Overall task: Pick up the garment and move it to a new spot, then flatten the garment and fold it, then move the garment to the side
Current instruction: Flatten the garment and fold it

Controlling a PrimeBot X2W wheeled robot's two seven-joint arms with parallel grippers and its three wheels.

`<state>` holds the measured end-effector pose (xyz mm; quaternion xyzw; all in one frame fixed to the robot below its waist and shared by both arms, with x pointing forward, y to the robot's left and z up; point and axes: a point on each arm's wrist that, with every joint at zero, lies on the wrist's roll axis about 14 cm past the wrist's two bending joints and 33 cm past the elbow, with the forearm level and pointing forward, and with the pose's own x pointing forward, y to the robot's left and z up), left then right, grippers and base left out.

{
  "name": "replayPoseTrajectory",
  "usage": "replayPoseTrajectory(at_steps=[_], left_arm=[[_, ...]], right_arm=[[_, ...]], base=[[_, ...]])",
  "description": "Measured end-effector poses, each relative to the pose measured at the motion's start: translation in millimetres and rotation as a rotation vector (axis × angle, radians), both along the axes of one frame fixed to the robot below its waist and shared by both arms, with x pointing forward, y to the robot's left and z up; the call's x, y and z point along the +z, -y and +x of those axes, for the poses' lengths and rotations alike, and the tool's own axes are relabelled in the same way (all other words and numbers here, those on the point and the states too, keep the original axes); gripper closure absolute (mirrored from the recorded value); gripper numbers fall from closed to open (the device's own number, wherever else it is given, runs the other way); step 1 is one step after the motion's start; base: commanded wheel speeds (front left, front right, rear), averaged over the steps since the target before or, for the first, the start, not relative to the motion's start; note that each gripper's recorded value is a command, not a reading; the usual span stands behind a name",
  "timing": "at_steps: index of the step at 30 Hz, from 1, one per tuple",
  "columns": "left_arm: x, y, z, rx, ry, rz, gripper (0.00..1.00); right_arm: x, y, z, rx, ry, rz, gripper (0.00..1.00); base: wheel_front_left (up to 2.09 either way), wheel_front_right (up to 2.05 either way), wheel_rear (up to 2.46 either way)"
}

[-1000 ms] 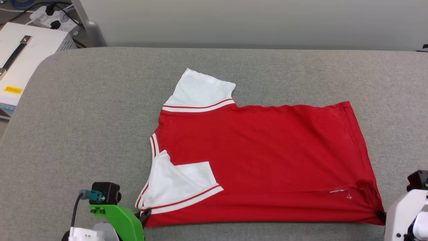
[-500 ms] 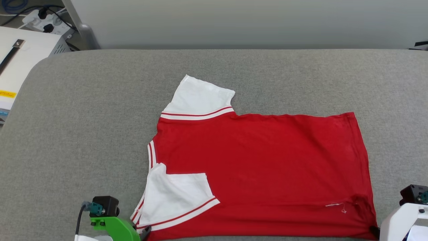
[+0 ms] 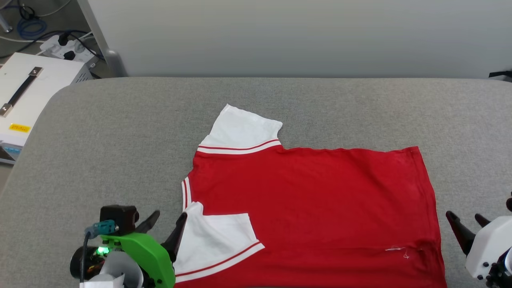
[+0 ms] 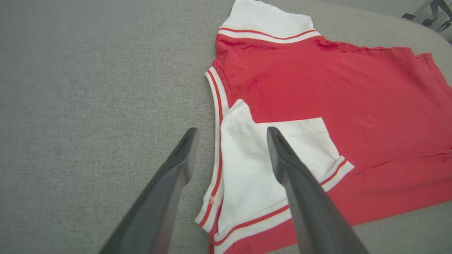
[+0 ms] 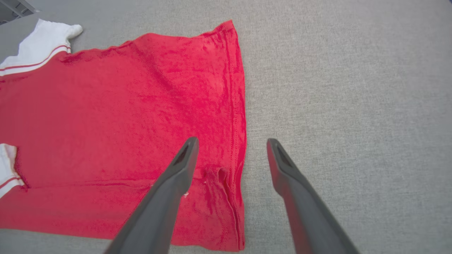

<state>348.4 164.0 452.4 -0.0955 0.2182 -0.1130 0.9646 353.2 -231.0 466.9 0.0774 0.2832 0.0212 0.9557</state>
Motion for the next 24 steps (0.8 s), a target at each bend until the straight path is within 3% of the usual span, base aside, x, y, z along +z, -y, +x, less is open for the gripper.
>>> replayPoseTrajectory(at_steps=[6, 10, 16, 24], left_arm=[[65, 8, 26, -0.019, 0.375, 0.023, 0.00], [81, 18, 31, -0.007, 0.464, -0.006, 0.00], [87, 31, 43, -0.015, 0.501, -0.044, 0.00], [84, 46, 90, -0.126, 0.500, -0.010, 0.00]], right_arm=[[65, -7, 22, 0.010, 0.377, 0.012, 0.00], [85, -6, 22, 0.005, 0.517, -0.017, 0.00], [95, -13, 21, -0.028, 0.637, 0.025, 0.00], [77, -17, 28, -0.050, 0.629, 0.031, 0.00]], base=[[0.00, 0.00, 0.00], [0.00, 0.00, 0.00], [0.00, 0.00, 0.00], [0.00, 0.00, 0.00]])
